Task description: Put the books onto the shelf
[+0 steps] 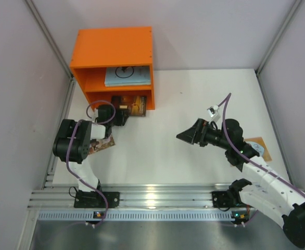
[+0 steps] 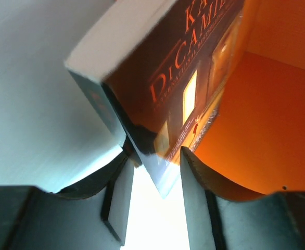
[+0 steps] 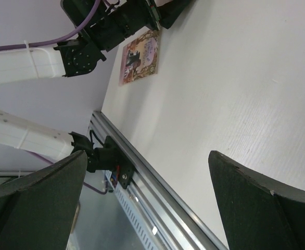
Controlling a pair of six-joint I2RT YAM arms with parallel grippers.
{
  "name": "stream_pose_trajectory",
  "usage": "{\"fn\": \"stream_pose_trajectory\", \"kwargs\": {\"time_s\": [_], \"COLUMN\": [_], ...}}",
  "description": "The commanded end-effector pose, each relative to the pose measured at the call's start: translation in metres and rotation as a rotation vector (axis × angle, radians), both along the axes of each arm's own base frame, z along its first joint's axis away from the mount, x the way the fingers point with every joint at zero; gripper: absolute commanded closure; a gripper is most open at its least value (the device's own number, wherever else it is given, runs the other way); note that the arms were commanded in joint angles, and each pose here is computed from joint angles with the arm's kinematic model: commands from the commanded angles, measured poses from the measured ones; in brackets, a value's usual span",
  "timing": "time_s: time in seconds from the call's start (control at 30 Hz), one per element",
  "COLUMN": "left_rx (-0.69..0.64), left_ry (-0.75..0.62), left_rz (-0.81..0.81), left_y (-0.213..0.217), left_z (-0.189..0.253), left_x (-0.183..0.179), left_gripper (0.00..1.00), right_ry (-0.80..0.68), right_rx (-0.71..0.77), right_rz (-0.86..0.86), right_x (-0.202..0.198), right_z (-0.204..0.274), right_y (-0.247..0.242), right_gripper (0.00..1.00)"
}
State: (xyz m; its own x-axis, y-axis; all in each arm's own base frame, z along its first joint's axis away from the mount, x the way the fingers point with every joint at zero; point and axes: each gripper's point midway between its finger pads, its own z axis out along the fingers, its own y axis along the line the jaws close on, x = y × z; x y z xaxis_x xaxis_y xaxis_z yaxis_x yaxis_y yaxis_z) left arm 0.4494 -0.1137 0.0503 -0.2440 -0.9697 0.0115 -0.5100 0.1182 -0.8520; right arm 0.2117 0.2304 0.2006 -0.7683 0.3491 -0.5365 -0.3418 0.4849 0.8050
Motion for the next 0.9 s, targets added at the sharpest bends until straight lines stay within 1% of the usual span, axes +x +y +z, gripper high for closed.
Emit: {"fn": "stream_pose_trajectory", "kwargs": {"time_s": [0.0, 0.17, 0.3, 0.4, 0.43, 0.53, 0.63, 0.87], "left_rx": [0.009, 0.016, 0.012, 0.004, 0.0, -0.01, -0.034, -0.087], "left_ry": [-0.073, -0.051, -0.056, -0.074, -0.079, -0.103, -0.122, -0.161], "left_rz": [-0.018, -0.022, -0.019, -0.016, -0.014, -0.014, -0.006, 0.073], "left_y": [-0.005, -0.006, -0.007, -0.008, -0.009, -0.013, -0.016, -0.019], "left_z": [0.03, 0.023, 0.023, 0.028, 0.03, 0.037, 0.045, 0.056], "left_x": [0.008, 0.004, 0.004, 0.008, 0.01, 0.017, 0.026, 0.041], "left_gripper": [0.53, 0.53, 0.6, 0.79, 0.89, 1.0, 1.0, 1.0], "right_ry": [-0.045, -0.043, -0.043, -0.038, -0.039, -0.034, -0.039, -0.03], "right_rx": [0.03, 0.029, 0.028, 0.026, 0.026, 0.024, 0.022, 0.011], "right_rz": [-0.013, -0.014, -0.019, -0.021, -0.021, -0.021, -0.02, -0.018], "right_x": [0.004, 0.004, 0.004, 0.004, 0.004, 0.005, 0.006, 0.01], "right_z": [0.011, 0.009, 0.008, 0.006, 0.006, 0.004, 0.004, -0.001], "right_y": [-0.001, -0.001, -0.002, -0.002, -0.002, -0.002, -0.001, 0.0], "right_gripper": [0.0, 0.0, 0.0, 0.0, 0.0, 0.0, 0.0, 0.0]}}
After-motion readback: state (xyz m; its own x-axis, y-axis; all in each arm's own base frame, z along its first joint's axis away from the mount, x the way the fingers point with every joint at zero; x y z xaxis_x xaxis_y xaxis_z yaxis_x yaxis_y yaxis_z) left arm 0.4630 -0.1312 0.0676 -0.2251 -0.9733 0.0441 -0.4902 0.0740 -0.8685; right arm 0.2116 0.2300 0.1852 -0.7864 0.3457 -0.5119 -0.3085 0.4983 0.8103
